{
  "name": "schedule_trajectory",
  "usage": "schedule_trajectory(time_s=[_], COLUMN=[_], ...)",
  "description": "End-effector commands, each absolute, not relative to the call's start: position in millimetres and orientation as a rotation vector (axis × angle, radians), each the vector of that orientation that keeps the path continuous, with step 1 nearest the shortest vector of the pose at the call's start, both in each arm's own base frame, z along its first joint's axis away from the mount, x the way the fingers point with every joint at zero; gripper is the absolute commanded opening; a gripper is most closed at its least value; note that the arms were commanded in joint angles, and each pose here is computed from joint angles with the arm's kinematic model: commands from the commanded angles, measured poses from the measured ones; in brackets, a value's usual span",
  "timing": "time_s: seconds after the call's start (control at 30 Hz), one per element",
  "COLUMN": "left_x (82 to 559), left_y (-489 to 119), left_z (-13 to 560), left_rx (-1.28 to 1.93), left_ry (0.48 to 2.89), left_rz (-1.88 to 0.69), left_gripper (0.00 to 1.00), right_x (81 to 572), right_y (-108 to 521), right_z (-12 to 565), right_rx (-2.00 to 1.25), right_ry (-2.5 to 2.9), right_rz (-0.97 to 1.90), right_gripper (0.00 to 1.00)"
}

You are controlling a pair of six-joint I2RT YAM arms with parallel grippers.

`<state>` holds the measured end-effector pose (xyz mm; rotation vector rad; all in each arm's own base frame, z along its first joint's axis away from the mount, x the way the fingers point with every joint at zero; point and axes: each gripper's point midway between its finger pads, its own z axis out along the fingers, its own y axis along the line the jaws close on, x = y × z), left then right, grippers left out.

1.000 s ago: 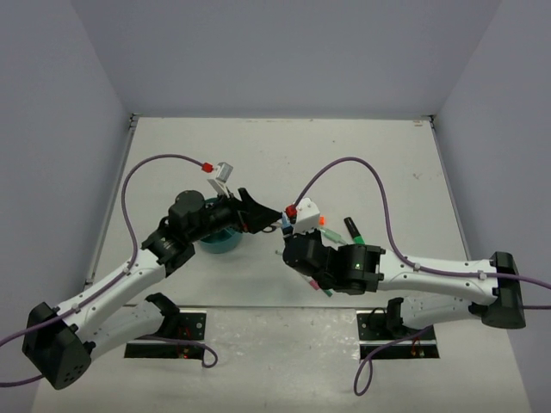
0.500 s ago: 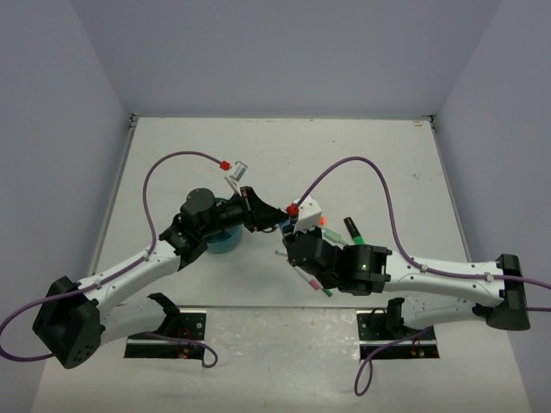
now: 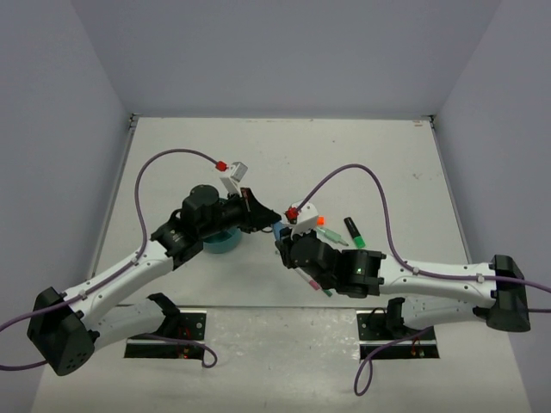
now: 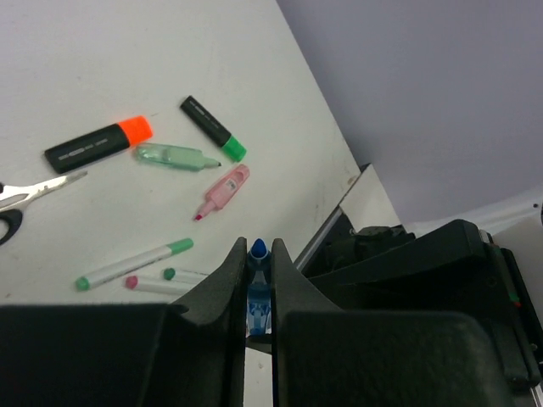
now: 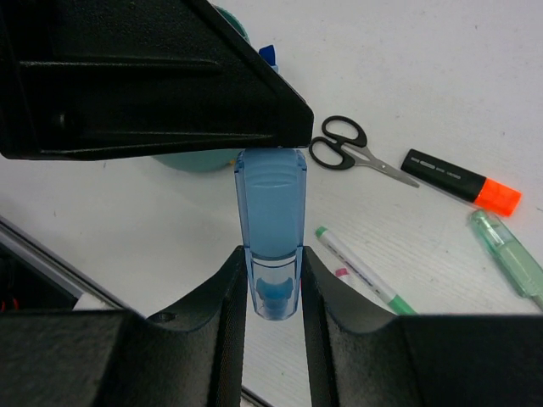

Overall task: Sort the stationery into containers
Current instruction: Close the pen cap on the pen.

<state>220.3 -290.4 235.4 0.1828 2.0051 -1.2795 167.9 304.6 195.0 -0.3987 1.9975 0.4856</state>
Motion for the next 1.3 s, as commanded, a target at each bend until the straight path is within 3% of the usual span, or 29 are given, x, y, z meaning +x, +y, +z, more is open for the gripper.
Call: schedule_trajectory(time_s=[0.0, 0.03, 0.07, 0.1, 0.17, 0.27, 0.4, 0.5, 0.73, 1.07, 1.27], left_x=[253.4, 252.8, 250.5, 250.9, 244.7, 238.5, 230.7, 226.1, 206.6, 208.7, 195.7], left_y=[-270.9, -271.9, -274.7, -275.1, -281.7, -284.7, -287.3, -290.1, -303.0, -295.7, -308.1], left_z=[308.1, 310.8, 315.0, 314.1, 314.1, 311.5, 306.2, 304.6, 308.1, 306.6, 310.5], left_rx=[0.082, 0.085, 0.103, 0.103, 0.148, 0.192, 0.231, 0.250, 0.317, 0.303, 0.365], left_ry=[1.769, 1.762, 1.750, 1.753, 1.745, 1.739, 1.732, 1.725, 1.683, 1.686, 1.655], left_rz=[-1.168, -1.178, -1.203, -1.203, -1.247, -1.274, -1.310, -1.342, -1.507, -1.448, -1.582], left_gripper=[0.00, 0.00, 0.00, 0.00, 0.00, 0.00, 0.00, 0.00, 0.00, 0.00, 0.00], right_x=[147.2, 146.6, 146.5, 146.6, 145.7, 140.7, 145.3, 140.4, 152.3, 156.2, 160.2], right_y=[307.0, 307.8, 308.0, 308.0, 308.1, 310.6, 310.4, 308.8, 313.8, 305.8, 311.0], right_z=[146.0, 144.2, 144.7, 146.5, 159.4, 176.8, 206.4, 227.5, 253.8, 257.3, 265.2], right_rx=[-0.513, -0.513, -0.501, -0.493, -0.487, -0.489, -0.397, -0.382, -0.335, -0.306, -0.326], right_ry=[2.118, 2.124, 2.128, 2.128, 2.107, 2.104, 2.084, 2.017, 1.947, 1.916, 1.899], right_rz=[0.482, 0.484, 0.489, 0.493, 0.532, 0.651, 1.018, 1.253, 1.470, 1.438, 1.447], right_gripper=[0.15, 0.25, 0.53, 0.65, 0.73, 0.74, 0.71, 0.66, 0.53, 0.51, 0.45])
